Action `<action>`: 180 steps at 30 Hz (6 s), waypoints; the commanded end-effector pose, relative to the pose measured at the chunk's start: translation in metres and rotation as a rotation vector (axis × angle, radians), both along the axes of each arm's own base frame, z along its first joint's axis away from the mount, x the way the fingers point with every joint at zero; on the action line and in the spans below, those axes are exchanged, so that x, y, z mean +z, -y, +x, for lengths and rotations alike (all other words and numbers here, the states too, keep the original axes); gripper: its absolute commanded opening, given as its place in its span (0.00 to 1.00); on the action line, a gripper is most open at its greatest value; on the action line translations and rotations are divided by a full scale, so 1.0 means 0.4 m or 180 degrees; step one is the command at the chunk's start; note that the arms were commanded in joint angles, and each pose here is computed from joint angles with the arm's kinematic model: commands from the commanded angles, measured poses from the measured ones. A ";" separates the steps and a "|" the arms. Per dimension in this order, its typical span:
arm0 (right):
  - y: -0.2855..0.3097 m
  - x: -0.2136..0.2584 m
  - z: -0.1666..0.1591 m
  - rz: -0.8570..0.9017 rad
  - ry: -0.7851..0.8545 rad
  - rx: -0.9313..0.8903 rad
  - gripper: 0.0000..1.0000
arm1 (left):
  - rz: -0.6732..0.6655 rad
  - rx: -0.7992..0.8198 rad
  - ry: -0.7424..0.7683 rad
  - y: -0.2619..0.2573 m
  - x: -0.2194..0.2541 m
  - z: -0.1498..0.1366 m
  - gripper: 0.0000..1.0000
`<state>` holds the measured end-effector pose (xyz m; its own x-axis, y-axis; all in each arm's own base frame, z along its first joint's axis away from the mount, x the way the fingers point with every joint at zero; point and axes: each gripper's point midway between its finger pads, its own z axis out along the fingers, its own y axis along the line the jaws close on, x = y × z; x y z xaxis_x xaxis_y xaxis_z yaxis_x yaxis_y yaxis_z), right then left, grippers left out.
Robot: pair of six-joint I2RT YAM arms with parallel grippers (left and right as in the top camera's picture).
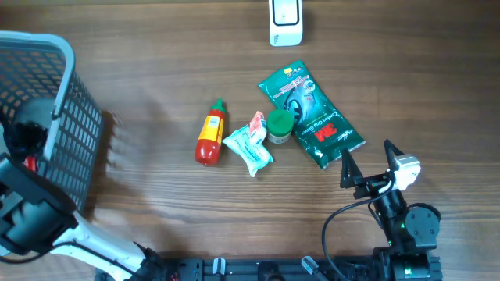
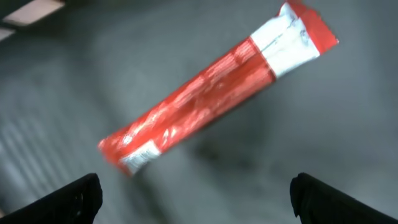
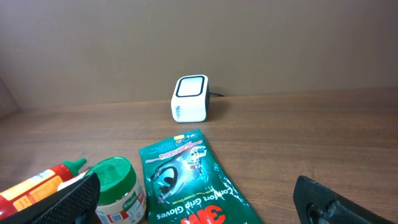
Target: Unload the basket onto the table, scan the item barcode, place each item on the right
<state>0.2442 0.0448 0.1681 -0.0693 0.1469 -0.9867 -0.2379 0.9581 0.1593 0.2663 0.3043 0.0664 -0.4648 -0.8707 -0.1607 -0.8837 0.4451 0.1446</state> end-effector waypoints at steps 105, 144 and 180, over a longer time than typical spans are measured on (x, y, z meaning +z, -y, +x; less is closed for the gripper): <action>0.000 0.000 0.001 0.0017 0.0000 -0.0008 1.00 | -0.0546 -0.2478 0.1428 1.204 -0.005 0.383 0.04; 0.000 0.000 0.001 0.0017 0.0000 -0.0008 1.00 | 0.0342 -0.2861 0.2178 0.942 0.572 -0.083 1.00; 0.000 0.000 0.001 0.0017 0.0000 -0.0008 1.00 | 0.0328 -0.2636 0.1351 0.832 0.395 -0.265 1.00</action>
